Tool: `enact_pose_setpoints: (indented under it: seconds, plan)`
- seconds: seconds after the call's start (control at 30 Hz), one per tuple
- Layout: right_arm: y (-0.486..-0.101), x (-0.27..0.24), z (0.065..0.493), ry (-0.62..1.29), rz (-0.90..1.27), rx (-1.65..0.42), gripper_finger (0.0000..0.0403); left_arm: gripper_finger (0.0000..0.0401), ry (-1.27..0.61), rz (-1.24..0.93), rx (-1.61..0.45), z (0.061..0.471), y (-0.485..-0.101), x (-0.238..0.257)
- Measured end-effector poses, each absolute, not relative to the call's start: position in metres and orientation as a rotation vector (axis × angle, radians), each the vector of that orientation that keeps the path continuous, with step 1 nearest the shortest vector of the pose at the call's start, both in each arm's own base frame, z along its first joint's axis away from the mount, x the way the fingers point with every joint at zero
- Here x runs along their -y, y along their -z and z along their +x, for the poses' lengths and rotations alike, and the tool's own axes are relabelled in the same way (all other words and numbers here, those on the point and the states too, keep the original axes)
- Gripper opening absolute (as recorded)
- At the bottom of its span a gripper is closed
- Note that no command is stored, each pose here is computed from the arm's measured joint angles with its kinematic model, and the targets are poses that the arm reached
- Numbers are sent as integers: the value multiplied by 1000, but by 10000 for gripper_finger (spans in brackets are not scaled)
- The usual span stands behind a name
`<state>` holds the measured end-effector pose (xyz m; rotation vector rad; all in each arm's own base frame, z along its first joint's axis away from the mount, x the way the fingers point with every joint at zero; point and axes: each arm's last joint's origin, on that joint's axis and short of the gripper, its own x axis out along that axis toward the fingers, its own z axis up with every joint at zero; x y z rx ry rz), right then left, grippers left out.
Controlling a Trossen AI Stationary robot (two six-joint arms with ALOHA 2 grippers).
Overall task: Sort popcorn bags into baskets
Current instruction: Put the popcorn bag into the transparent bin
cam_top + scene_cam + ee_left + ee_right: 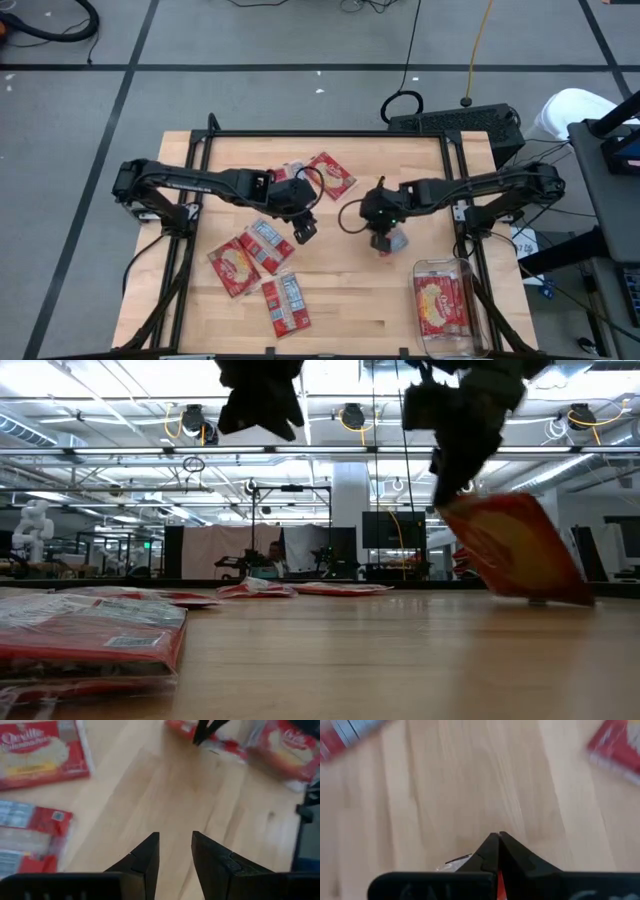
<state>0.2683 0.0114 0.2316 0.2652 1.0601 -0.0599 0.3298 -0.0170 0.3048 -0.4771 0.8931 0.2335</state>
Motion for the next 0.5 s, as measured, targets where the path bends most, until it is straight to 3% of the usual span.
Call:
enact_pose_setpoints:
  seconds: [0.2, 0.4, 0.5]
  plan:
    - [-249, -12, 283, 101, 401, -888, 0, 118, -351, -423, -832, 303, -304, 17]
    - [-261, -11, 295, 121, 489, -714, 0, 118, -303, -543, -593, 286, -294, 30]
    - [-267, -11, 300, 109, 497, -636, 0, 118, -319, -606, -588, 278, -275, 35]
